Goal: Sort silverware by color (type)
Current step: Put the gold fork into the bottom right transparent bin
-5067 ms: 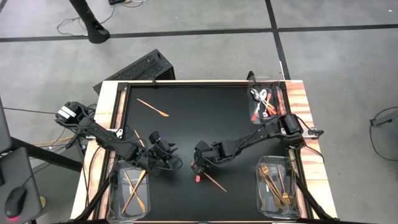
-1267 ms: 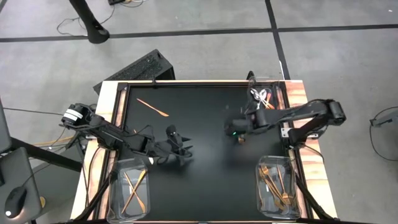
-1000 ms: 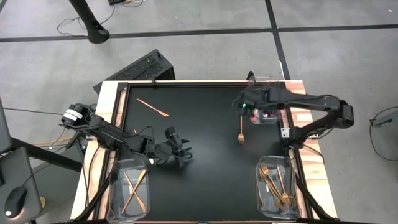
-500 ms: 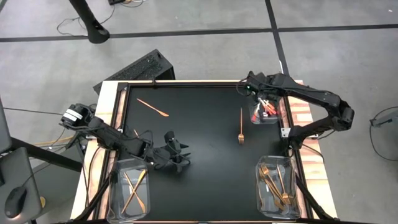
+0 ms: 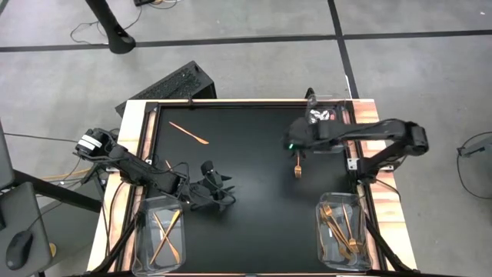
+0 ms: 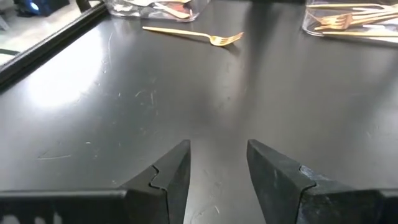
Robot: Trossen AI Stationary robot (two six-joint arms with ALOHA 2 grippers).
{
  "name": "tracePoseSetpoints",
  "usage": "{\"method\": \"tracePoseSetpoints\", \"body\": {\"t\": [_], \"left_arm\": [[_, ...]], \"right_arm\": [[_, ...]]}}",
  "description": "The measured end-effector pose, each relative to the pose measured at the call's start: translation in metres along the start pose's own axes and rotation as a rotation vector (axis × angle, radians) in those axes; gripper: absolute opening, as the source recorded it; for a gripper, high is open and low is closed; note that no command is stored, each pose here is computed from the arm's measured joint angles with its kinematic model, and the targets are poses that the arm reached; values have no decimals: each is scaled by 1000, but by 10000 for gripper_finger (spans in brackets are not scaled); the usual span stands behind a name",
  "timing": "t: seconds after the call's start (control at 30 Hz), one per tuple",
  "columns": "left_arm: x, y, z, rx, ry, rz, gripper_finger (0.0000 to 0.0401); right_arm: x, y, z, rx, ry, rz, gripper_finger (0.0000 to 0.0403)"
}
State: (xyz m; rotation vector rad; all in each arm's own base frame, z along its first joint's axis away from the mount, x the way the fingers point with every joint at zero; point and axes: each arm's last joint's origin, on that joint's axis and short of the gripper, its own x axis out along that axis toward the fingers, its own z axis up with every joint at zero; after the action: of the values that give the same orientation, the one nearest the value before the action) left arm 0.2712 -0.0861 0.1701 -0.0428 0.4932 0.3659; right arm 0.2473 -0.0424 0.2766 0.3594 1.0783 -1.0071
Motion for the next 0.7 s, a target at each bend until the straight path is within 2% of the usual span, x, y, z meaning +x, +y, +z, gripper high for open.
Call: {"method": "tracePoseSetpoints", "body": {"t": [0.17,0.33,0.7], "left_arm": [[0,0,1,-3,-8,9,146],[0,0,0,0,-4,10,146],[0,1,-3,12,20,20,146]], "right_arm": [[38,28,-23,-30,150,-40,132],[76,42,-38,-24,273,-45,140],[108,60,-47,-59,363,-48,173]]}}
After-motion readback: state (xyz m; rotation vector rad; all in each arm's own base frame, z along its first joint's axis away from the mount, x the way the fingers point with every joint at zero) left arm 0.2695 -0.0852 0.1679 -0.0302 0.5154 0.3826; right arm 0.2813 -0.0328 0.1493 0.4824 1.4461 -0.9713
